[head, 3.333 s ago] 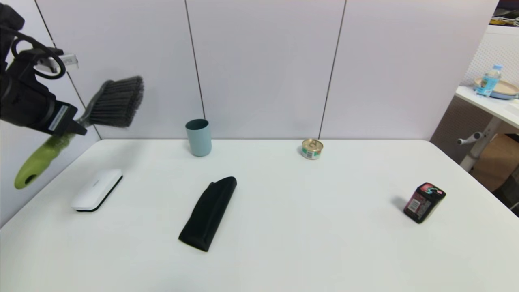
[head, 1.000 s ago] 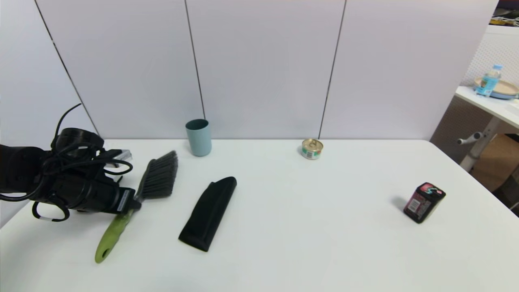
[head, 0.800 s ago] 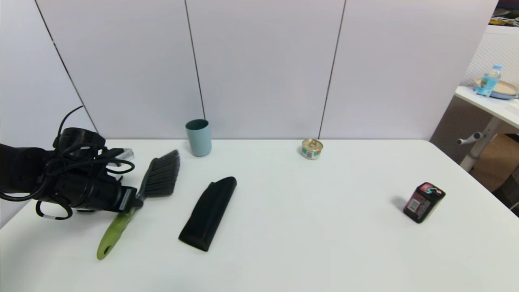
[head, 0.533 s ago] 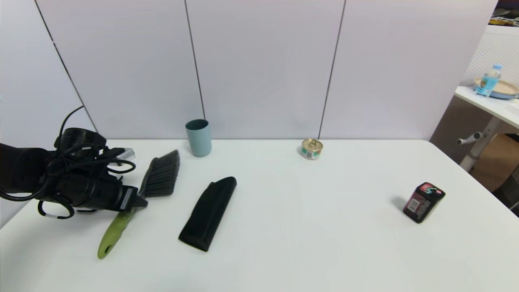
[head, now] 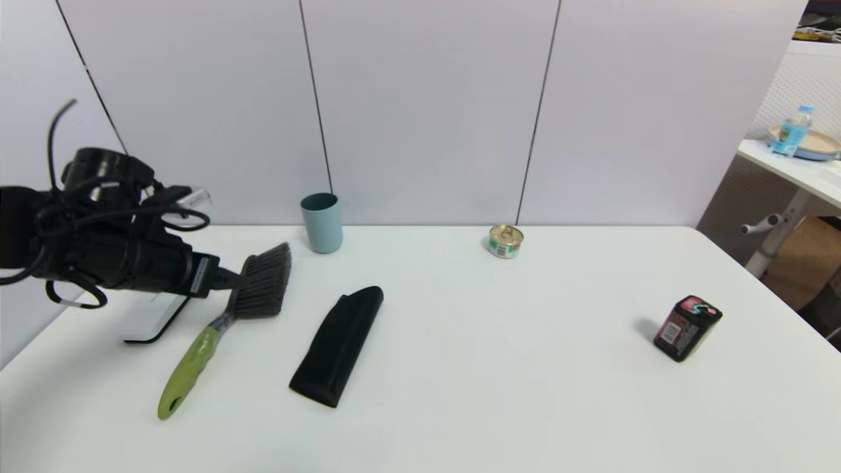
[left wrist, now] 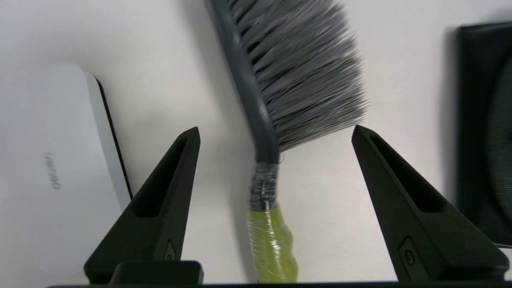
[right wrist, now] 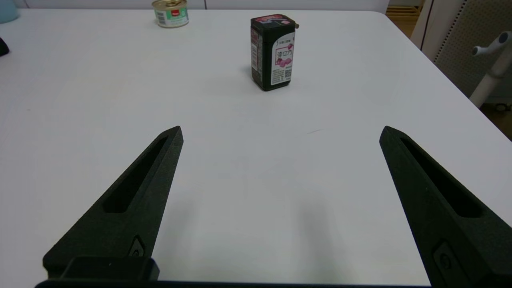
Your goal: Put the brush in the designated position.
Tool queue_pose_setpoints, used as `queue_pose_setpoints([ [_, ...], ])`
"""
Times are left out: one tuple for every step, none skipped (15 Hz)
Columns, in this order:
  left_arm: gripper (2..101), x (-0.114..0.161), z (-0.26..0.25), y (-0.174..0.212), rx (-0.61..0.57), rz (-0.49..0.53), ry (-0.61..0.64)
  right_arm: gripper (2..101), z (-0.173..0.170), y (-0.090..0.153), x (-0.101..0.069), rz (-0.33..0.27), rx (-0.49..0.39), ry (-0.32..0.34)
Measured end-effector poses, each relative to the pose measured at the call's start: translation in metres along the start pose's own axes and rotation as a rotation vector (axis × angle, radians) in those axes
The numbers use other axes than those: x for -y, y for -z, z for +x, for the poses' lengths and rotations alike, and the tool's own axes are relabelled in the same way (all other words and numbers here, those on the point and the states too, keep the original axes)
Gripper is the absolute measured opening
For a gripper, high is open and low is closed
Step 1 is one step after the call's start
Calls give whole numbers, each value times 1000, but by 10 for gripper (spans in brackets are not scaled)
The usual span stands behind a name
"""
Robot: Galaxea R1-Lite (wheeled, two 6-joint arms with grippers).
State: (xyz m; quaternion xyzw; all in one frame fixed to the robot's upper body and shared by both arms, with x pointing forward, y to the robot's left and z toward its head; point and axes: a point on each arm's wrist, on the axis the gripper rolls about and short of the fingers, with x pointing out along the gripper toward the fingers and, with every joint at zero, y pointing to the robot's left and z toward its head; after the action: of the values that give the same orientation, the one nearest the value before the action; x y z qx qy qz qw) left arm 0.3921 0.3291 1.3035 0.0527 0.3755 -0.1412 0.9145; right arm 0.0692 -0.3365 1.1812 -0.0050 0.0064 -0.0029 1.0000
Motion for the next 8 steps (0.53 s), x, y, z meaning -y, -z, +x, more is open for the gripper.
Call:
queue_pose_setpoints([
  [809,3,-21,-16,48,15,-12,973,0,0,0,0,0,0],
  [827,6,-46,-32,96,30,-31,973,0,0,0,0,0,0],
  [845,11,-74,-47,144,46,-55,973,0,0,0,0,0,0],
  [861,18,-109,-59,192,63,-82,973,0,0,0,0,0,0],
  [875,26,-143,-64,232,77,-115,973,0,0,0,0,0,0],
  [887,35,-182,-63,281,97,-164,973,0,0,0,0,0,0],
  [897,43,-214,-55,319,121,-218,973,0,0,0,0,0,0],
  [905,50,-243,-44,355,145,-272,973,0,0,0,0,0,0],
])
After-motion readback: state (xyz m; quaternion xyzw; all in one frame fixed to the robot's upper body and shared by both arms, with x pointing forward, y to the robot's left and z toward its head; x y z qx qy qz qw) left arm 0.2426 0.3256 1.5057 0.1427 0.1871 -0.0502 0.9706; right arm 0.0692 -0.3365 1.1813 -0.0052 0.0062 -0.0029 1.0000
